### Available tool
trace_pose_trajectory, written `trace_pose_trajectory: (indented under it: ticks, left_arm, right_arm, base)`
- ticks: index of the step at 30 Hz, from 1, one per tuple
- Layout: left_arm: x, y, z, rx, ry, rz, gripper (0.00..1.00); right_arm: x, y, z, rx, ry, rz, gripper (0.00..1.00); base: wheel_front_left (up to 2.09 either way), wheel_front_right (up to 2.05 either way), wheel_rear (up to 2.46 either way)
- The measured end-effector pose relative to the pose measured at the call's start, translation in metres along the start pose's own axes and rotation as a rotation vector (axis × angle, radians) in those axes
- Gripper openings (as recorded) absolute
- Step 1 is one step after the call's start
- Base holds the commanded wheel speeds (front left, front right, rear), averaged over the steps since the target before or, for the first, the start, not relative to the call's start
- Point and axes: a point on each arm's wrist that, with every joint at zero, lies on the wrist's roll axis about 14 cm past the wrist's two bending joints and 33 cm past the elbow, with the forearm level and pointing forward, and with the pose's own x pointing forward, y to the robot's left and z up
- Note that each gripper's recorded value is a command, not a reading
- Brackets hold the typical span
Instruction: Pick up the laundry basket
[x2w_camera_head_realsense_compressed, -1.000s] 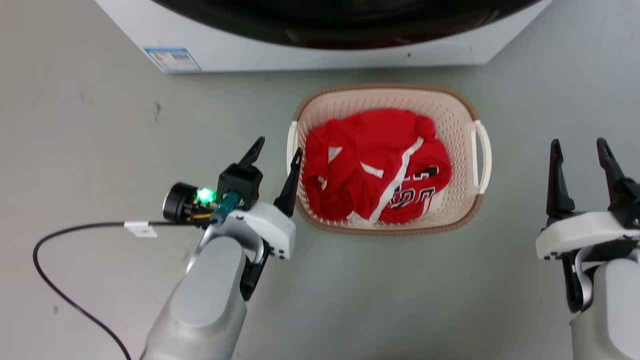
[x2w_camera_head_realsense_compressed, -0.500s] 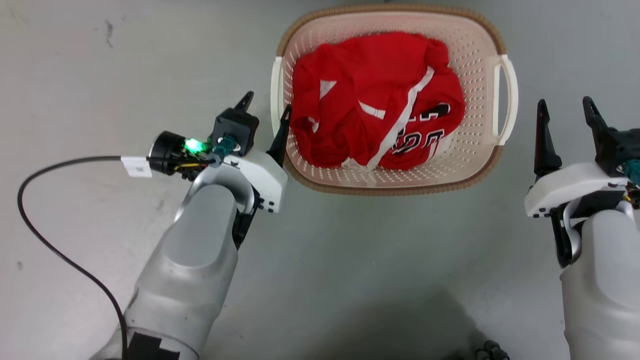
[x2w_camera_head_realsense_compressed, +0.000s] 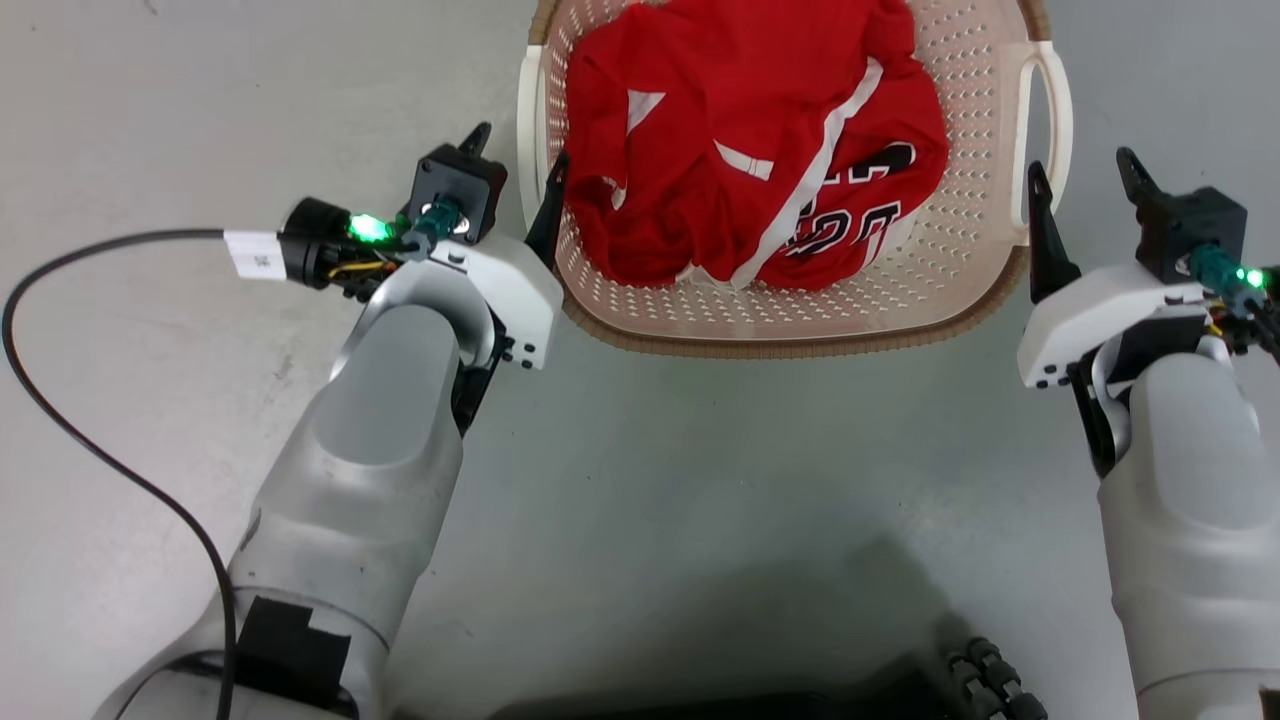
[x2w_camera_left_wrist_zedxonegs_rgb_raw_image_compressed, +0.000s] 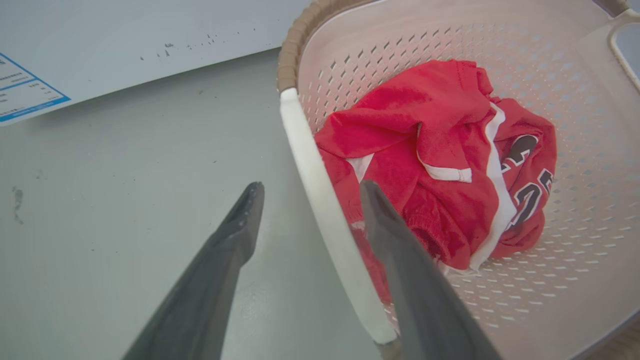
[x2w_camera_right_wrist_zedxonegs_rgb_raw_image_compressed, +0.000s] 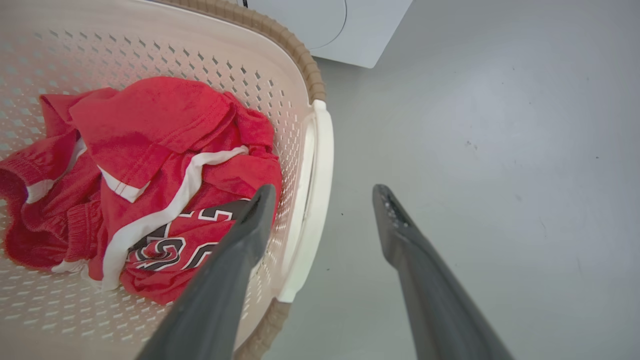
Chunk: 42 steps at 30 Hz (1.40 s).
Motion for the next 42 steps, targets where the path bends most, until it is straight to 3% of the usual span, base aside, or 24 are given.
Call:
trace_pose_trajectory:
  ticks: [24, 25, 26, 42]
  left_arm:
    - [0.027, 0.005, -0.026, 0.029, 0.111, -0.023, 1.00]
    - [0.027, 0.005, -0.027, 0.031, 0.117, -0.025, 0.49]
    - [0.028, 0.005, -0.027, 0.033, 0.117, -0.026, 0.00]
    - [0.017, 0.005, -0.013, 0.019, 0.111, -0.019, 0.00]
  right_arm:
    - [0.031, 0.008, -0.038, 0.005, 0.166, 0.021, 1.00]
    - [0.032, 0.008, -0.039, 0.005, 0.168, 0.023, 0.24]
    - [0.033, 0.009, -0.038, 0.001, 0.167, 0.024, 0.00]
    - [0.028, 0.026, -0.025, 0.006, 0.157, 0.069, 0.00]
  base:
    - [0.00, 0.00, 0.00]
    - [0.00, 0.00, 0.00]
    - [0.00, 0.00, 0.00]
    - [0.00, 0.00, 0.00]
